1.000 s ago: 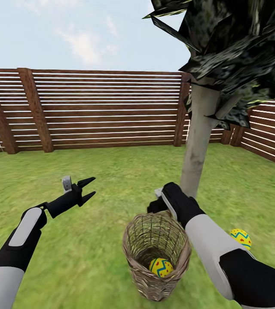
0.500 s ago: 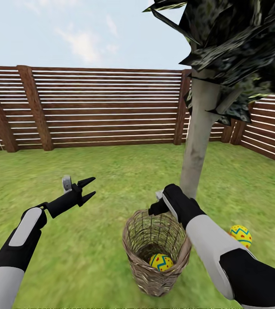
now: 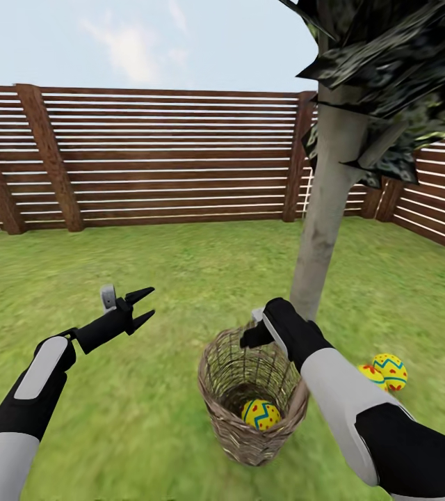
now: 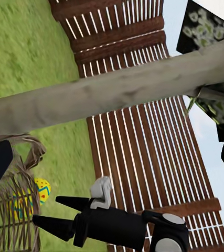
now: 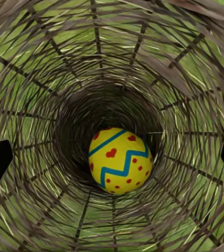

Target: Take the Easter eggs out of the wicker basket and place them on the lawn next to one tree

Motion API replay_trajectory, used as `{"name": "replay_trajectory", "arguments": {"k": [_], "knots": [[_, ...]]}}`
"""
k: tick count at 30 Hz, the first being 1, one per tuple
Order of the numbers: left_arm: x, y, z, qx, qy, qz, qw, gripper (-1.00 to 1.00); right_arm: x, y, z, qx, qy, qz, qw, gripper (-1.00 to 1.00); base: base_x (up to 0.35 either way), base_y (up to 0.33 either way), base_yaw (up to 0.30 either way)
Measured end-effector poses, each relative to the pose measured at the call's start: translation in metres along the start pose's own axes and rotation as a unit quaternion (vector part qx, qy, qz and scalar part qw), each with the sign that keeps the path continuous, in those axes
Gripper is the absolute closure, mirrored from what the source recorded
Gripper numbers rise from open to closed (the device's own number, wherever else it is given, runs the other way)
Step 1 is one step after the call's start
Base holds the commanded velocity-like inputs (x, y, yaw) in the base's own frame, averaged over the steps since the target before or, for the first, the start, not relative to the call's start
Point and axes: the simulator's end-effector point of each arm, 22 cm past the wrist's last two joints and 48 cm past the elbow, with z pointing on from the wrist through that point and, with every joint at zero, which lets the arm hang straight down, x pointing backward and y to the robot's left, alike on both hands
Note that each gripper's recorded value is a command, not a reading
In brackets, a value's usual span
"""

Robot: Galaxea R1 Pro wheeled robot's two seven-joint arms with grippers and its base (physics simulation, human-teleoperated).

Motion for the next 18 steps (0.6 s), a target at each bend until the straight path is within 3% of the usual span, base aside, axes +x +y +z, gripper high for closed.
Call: {"name": "replay_trajectory", "arguments": {"k": [18], "knots": [[0.005, 0.048, 0.007, -0.026, 0.006, -0.025, 0.9993, -1.00, 0.026, 0.000, 0.044, -0.011, 0.037, 0.007, 0.9992, -1.00, 0.000, 0.000, 0.000]]}}
